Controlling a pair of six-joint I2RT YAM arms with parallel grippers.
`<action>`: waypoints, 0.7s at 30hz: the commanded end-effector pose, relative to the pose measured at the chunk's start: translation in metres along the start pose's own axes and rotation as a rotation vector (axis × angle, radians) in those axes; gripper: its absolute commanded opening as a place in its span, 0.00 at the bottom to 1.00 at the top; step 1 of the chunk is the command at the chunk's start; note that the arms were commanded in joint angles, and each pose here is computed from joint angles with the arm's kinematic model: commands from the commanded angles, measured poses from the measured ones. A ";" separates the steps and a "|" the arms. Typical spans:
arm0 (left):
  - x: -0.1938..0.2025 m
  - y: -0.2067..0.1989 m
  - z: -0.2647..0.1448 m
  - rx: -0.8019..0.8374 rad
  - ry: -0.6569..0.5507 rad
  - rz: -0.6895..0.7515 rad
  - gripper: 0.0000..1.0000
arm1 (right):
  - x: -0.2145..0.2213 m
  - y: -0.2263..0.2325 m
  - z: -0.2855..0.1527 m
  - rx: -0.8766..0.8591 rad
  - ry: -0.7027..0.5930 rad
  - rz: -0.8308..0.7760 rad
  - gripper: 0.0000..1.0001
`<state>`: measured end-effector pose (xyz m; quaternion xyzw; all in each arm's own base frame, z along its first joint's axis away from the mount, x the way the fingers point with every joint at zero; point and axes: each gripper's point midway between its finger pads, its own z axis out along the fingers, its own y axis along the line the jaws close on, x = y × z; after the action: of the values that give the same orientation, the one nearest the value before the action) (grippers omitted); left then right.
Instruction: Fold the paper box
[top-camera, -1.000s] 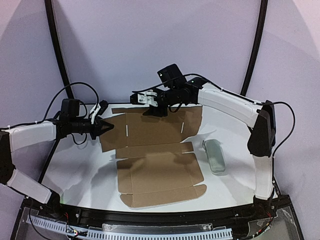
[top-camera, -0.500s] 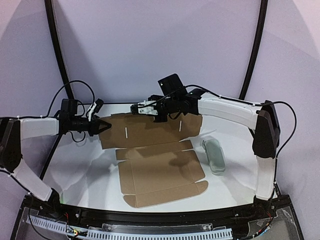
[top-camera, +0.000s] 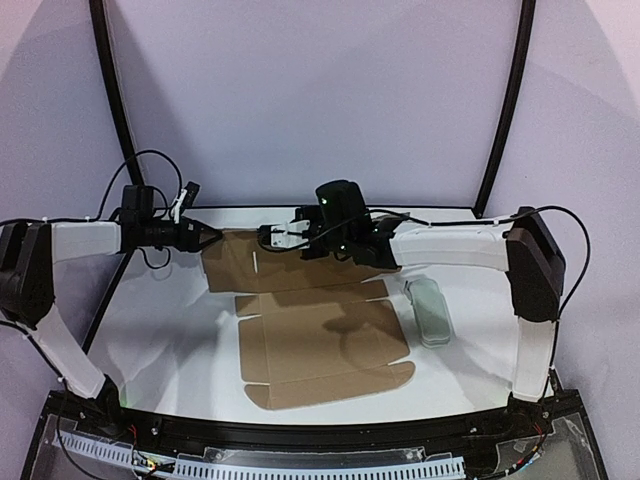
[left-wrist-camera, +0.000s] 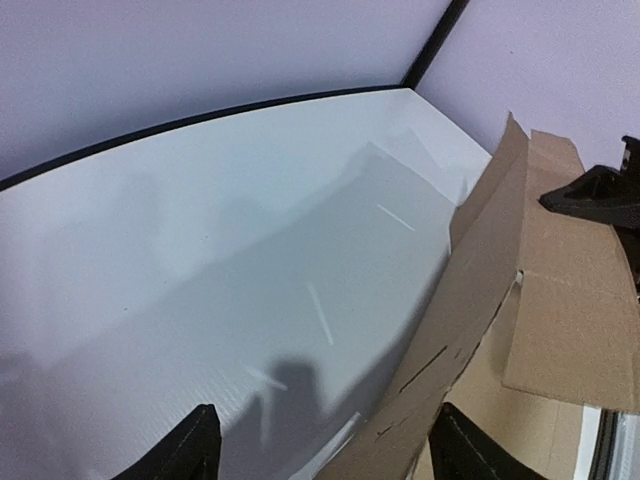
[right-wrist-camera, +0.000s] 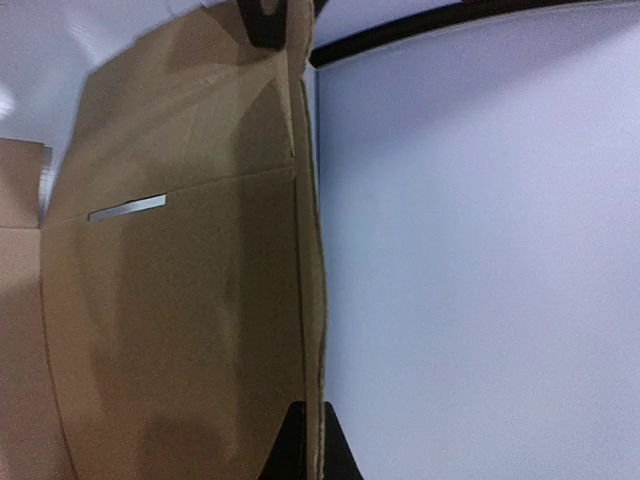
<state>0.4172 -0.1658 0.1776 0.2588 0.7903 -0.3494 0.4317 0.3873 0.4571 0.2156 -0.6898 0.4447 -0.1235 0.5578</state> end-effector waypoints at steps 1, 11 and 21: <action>-0.037 -0.004 -0.030 -0.124 -0.073 -0.054 0.82 | 0.005 -0.038 0.004 0.231 0.052 0.063 0.00; -0.061 -0.042 -0.100 -0.286 -0.186 -0.124 0.99 | 0.015 -0.016 0.018 0.389 0.135 0.005 0.00; -0.066 -0.075 -0.066 -0.167 -0.205 -0.332 0.99 | 0.016 0.014 0.030 0.369 0.159 -0.047 0.00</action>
<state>0.3644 -0.1504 0.2973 0.0918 0.7914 -0.3333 0.5042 0.4113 0.4624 0.2101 -0.5802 0.4335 -0.2621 0.6378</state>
